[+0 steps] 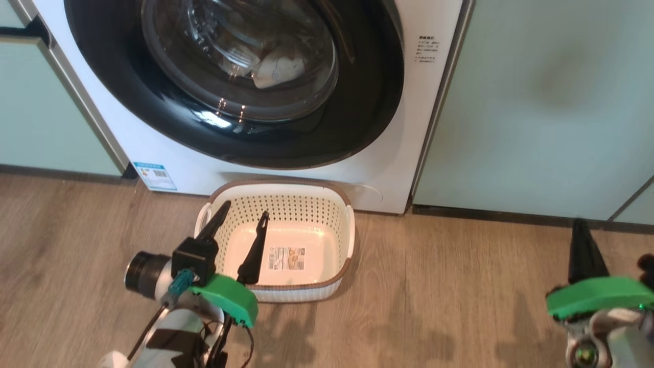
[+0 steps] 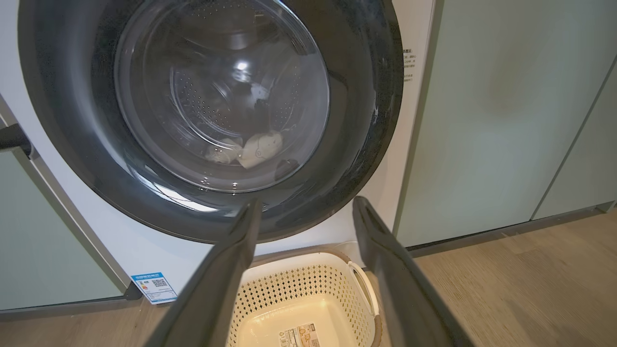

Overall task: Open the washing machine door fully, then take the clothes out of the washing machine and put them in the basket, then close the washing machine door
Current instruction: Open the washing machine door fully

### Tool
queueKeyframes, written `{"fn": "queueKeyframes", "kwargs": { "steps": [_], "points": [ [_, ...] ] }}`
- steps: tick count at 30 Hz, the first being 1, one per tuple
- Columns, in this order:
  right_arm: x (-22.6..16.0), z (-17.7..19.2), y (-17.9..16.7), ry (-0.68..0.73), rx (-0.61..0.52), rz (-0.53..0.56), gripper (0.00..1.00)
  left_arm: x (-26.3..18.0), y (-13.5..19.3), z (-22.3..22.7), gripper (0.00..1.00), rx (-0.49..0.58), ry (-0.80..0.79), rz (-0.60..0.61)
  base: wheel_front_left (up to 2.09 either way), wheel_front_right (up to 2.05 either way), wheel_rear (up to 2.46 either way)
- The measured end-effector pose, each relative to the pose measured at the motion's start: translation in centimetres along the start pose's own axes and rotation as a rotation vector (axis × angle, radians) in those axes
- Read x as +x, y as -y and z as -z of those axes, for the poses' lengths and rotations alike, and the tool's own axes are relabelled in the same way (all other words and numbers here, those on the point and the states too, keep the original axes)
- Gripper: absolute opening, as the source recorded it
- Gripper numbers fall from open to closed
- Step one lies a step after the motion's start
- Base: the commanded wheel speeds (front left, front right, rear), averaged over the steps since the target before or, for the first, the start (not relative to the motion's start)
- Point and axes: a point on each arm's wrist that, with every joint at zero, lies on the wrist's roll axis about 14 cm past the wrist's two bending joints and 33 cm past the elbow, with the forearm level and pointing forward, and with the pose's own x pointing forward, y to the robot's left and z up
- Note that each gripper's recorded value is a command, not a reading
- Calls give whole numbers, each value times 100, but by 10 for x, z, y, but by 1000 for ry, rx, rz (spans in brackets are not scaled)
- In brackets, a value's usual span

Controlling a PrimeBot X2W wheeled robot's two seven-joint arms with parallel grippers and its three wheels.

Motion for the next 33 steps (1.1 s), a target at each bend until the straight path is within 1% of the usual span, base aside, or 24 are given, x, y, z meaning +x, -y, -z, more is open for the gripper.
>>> {"fn": "queueKeyframes", "kwargs": {
  "steps": [6, 11, 14, 17, 20, 23, 26, 29, 33],
  "points": [
    [26, -2, -6, 17, 334, 36, 0, 7, -1, 1, 100, 4, -1, 5, 0, 0, 0],
    [53, -6, -10, -3, 694, 59, 0, 15, 2, 1, 100, -2, 7, 15, 0, 0, 0],
    [70, -9, -14, -25, 858, 47, 0, 20, 3, 2, 100, -9, 9, 20, 0, 0, 0],
    [87, -8, -25, -89, 983, 3, 0, 25, 1, 5, 100, -12, 5, 16, 0, 0, 0],
    [104, -8, -42, -163, 1085, -63, 0, 31, 0, 8, 100, -16, 0, 15, 0, 0, 0],
    [119, -5, -60, -254, 1158, -136, 0, 37, 0, 11, 100, -18, -2, 18, 0, 0, 0],
    [129, 0, -78, -352, 1185, -210, 0, 42, 1, 13, 100, -19, -4, 21, 0, 0, 0],
    [137, 5, -94, -437, 1181, -275, 0, 45, -2, 19, 100, -19, -15, 17, 0, 0, 0],
    [152, 6, -106, -472, 1181, -314, 0, 50, -6, 24, 100, -17, -22, 13, 0, 0, 0]
  ]
}}
